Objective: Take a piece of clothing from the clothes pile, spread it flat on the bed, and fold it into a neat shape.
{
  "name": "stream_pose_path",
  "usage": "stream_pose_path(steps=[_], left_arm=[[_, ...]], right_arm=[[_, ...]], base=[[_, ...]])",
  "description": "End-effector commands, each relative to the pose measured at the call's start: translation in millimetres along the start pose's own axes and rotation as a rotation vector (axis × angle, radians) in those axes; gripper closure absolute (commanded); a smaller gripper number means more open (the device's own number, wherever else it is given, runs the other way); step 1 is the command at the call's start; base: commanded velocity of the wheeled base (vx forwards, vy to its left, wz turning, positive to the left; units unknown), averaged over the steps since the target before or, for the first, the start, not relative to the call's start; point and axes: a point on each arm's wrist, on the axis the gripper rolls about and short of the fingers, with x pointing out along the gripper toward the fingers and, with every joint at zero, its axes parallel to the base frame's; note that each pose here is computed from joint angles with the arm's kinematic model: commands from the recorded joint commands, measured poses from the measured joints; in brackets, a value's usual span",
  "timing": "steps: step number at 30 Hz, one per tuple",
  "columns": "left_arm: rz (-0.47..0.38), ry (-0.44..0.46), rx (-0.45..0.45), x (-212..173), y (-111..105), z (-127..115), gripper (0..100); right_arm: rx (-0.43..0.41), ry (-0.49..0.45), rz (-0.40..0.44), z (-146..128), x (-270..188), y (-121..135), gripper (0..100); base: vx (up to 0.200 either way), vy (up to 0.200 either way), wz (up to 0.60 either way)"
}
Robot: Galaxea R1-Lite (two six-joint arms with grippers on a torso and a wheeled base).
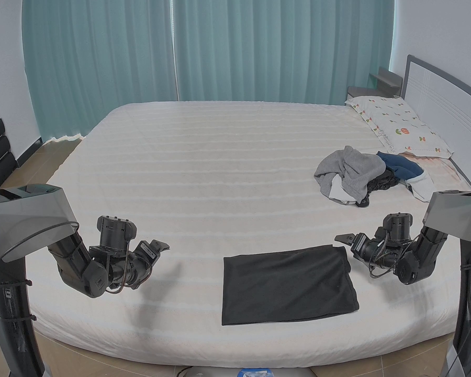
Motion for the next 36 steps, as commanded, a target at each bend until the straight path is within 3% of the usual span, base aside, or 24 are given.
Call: stream_pose_path(steps=[1, 9, 23, 24, 36], left_arm=[[-0.001, 0.000, -0.002, 0.5, -0.6, 0.4, 0], [0.001, -0.001, -0.002, 0.2, 0.1, 0.1, 0], [0.001, -0.001, 0.000, 0.1, 0.3, -0.1, 0], [0.001, -0.001, 0.000, 0.1, 0.3, -0.1, 0], [0.002, -0.002, -0.001, 0.1, 0.6, 0.4, 0]], right_arm=[[-0.064, 0.059, 0.039, -0.1, -37.7, 3.9, 0], [-0.263, 0.248, 0.134, -25.8, -78.9, -14.8, 0], [-0.323, 0.297, 0.128, -41.9, -66.5, -22.0, 0], [-0.328, 0.292, 0.117, -42.4, -63.8, -22.6, 100], [-0.391, 0.326, 0.082, -45.6, -79.9, -28.9, 100]], base=[[0.000, 0.000, 0.00], [-0.175, 0.000, 0.00], [-0.029, 0.000, 0.00], [0.000, 0.000, 0.00], [0.000, 0.000, 0.00]])
